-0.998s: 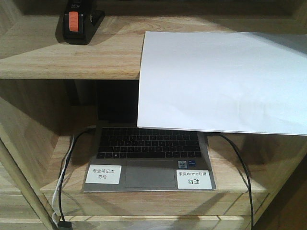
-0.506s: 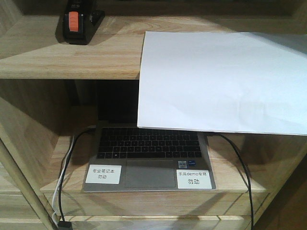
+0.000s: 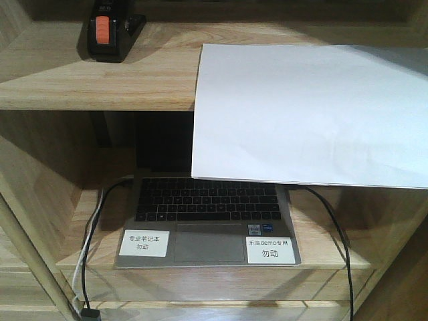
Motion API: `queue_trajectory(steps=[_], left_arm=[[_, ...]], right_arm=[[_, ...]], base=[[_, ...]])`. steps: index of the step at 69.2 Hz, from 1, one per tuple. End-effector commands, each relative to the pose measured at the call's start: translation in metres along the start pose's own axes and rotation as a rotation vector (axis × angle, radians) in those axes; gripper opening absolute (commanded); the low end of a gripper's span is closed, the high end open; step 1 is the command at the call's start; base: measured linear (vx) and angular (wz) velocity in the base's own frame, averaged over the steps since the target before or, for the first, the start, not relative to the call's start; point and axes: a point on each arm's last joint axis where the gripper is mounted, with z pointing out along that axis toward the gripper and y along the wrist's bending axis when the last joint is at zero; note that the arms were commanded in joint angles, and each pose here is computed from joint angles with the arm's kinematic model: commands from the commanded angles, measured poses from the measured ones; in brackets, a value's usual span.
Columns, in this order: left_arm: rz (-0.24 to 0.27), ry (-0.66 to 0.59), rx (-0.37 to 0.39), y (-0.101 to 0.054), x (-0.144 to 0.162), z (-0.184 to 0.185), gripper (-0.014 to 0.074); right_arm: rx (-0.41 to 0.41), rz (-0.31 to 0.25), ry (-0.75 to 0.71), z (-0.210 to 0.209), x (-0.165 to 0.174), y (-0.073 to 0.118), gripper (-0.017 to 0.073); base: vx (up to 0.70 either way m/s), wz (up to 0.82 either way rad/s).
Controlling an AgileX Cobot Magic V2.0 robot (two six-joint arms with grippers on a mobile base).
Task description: Grab stapler and paper to desk for stapling
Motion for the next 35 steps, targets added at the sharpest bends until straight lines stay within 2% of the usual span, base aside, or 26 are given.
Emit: queue_trajectory(steps=[1, 19, 35], left_arm=[[-0.014, -0.124, 0.011, -0.001, -0.008, -0.001, -0.0006], [-0.004, -0.356, 0.022, -0.002, -0.036, -0.007, -0.0006], [-0.006, -0.487, 0.035, -0.007, -0.090, -0.021, -0.0006]], right_arm=[[0.006, -0.002, -0.081, -0.001, -0.006, 0.000, -0.0010], [0.006, -0.002, -0.081, -0.001, -0.006, 0.000, -0.0010], [0.006, -0.002, -0.081, -0.001, -0.006, 0.000, -0.0010]], base=[[0.00, 0.00], [0.00, 0.00], [0.00, 0.00]])
